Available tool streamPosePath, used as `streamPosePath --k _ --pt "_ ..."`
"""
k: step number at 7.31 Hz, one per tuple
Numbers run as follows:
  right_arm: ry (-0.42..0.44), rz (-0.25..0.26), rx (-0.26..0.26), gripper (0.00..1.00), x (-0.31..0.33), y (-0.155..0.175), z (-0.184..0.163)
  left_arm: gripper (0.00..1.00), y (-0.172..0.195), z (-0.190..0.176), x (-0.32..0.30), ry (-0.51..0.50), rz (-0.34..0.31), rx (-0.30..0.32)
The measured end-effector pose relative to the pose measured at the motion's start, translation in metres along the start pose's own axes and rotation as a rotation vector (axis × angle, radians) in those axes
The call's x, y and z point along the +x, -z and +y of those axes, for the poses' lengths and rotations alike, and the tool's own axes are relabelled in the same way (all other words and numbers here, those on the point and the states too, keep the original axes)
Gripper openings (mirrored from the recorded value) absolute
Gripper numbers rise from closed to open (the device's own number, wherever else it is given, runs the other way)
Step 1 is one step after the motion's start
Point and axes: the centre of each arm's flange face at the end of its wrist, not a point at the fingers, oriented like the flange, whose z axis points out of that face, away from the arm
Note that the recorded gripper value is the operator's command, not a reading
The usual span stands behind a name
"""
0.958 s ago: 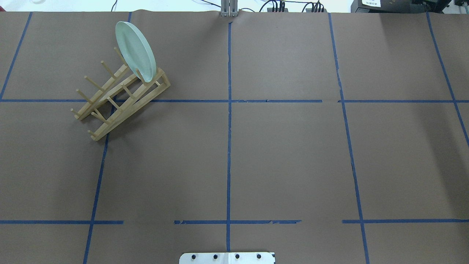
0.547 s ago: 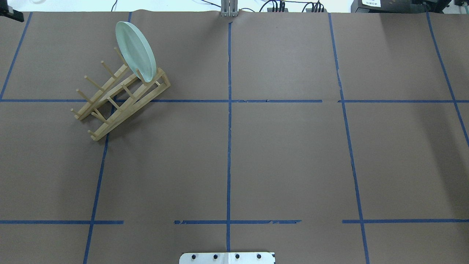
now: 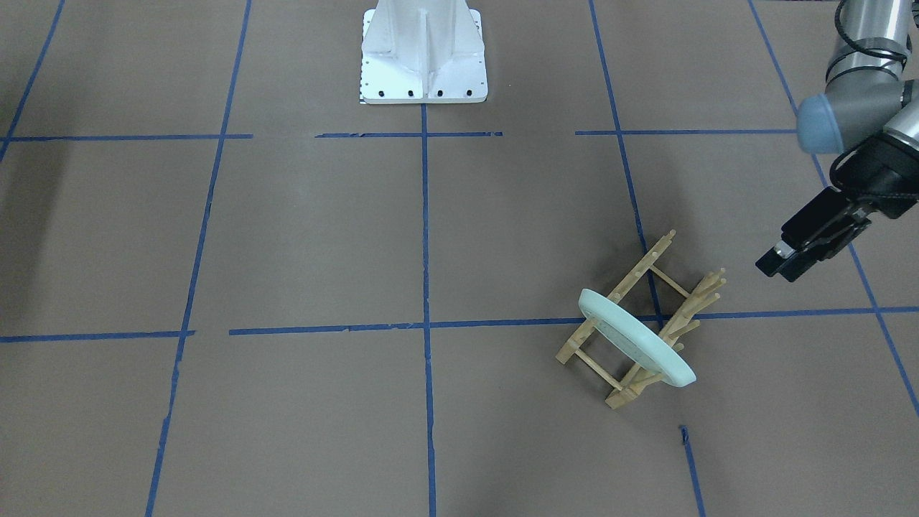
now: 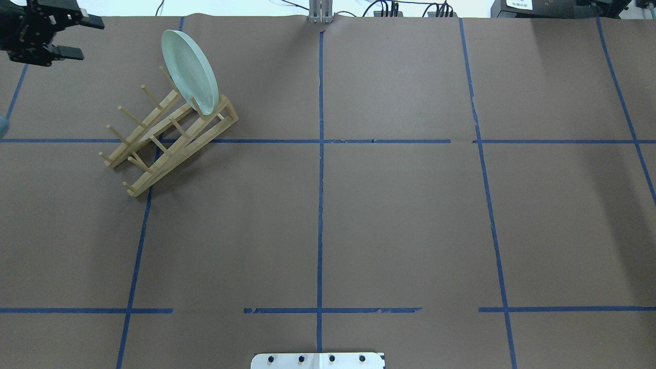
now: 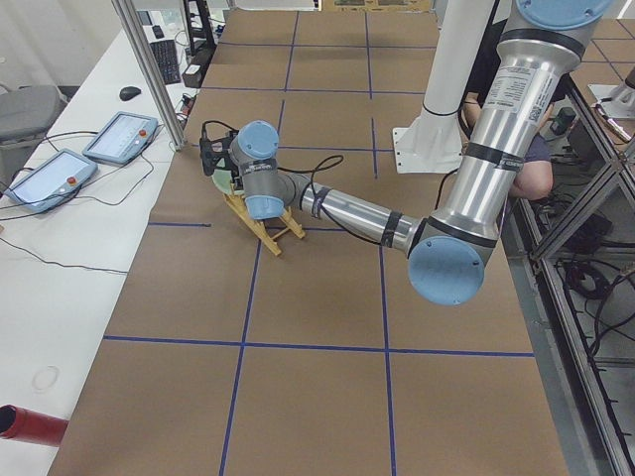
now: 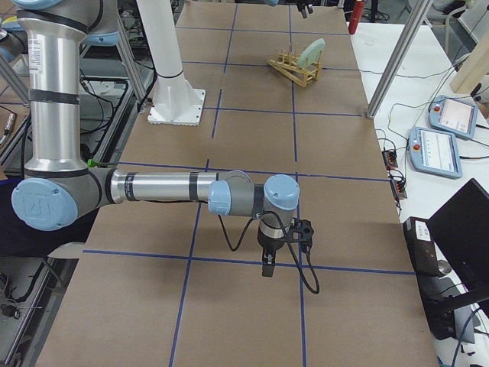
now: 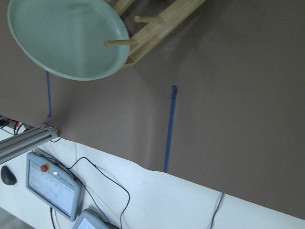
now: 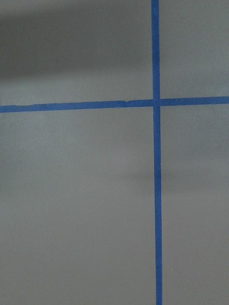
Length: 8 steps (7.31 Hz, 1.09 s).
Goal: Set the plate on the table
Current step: 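Reach the left gripper to the top rim of the pale green plate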
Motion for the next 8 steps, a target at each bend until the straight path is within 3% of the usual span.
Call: streamPosePath --k 2,5,6,8 --pt "-0.001 0.000 0.000 1.00 0.000 0.000 0.000 1.00 -0.042 0.037 0.022 0.124 0.086 0.039" --pt "0.000 0.000 0.001 1.00 0.000 0.000 0.000 0.93 -0.090 0.055 0.048 0.180 0.118 0.048" --pt "0.000 0.000 0.001 1.00 0.000 0.000 0.000 0.86 -0.102 0.056 0.050 0.183 0.116 0.054" --pt "0.000 0.000 0.000 1.00 0.000 0.000 0.000 0.57 -0.116 0.055 0.052 0.189 0.110 0.069"
